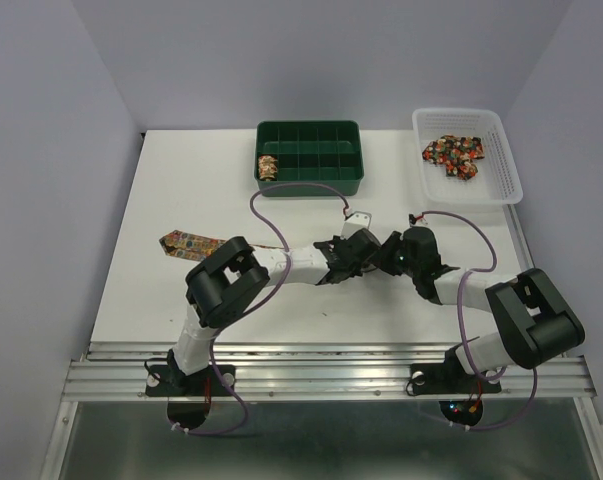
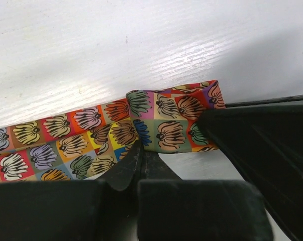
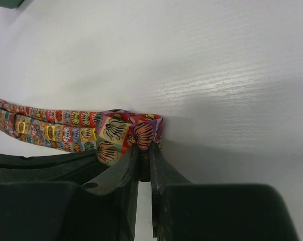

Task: Roll the ties
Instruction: Roll the tie

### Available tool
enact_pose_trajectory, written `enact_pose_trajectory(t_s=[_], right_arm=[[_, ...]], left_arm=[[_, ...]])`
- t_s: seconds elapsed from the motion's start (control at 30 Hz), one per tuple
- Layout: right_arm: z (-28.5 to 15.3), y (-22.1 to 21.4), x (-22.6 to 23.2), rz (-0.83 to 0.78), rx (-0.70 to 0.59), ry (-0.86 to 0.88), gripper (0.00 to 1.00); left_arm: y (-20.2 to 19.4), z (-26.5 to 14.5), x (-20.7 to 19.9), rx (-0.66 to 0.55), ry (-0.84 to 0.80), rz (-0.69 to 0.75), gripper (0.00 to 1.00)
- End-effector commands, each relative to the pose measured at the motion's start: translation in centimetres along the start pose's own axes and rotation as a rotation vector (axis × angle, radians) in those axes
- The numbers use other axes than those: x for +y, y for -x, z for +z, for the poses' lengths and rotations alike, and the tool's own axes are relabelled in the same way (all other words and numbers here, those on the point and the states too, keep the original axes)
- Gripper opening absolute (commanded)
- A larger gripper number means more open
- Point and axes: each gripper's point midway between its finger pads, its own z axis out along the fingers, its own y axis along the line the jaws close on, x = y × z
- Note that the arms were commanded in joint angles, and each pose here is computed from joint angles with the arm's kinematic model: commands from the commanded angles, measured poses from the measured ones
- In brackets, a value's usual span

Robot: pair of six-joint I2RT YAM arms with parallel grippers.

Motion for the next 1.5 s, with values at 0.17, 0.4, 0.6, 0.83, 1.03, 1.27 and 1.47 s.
enact_pose_trajectory(t_s=[0.17, 0.4, 0.6, 0.83, 1.03, 1.27, 1.47], right_arm=[[-0.3, 0.8, 1.4, -0.034, -0.014, 0.044, 0.01], [0.0, 0.9, 1.1, -0.020, -0.015, 0.024, 0.01], [0.1, 0.8, 0.9, -0.019, -0.013, 0.016, 0.01], [0.0, 1.0, 0.8, -0.019, -0.020, 0.007, 0.01], [0.0, 0.9, 0.8, -0.018, -0.017, 0.010, 0.01], [0.1, 0.8, 0.8, -0.019, -0.014, 0.015, 0.01], [-0.2, 1.0, 1.1, -0.025, -0.021, 0.025, 0.01]], left_arm=[[0.3, -0.2, -0.6, -0.008, -0.025, -0.093, 0.00], [0.5, -2.0, 0.1, -0.005, -0.024, -0.111, 0.22], [0.6, -2.9, -0.7, 0.014, -0.078, -0.085, 0.24], [2.0, -5.3, -1.6, -0.001, -0.155, -0.086, 0.43], [4.1, -7.0, -1.7, -0.052, -0.175, -0.102, 0.43], [6.6, -5.4, -2.6, -0.089, -0.163, -0.110, 0.32], [5.7, -3.4, -2.3, -0.051, -0.142, -0.112, 0.26]])
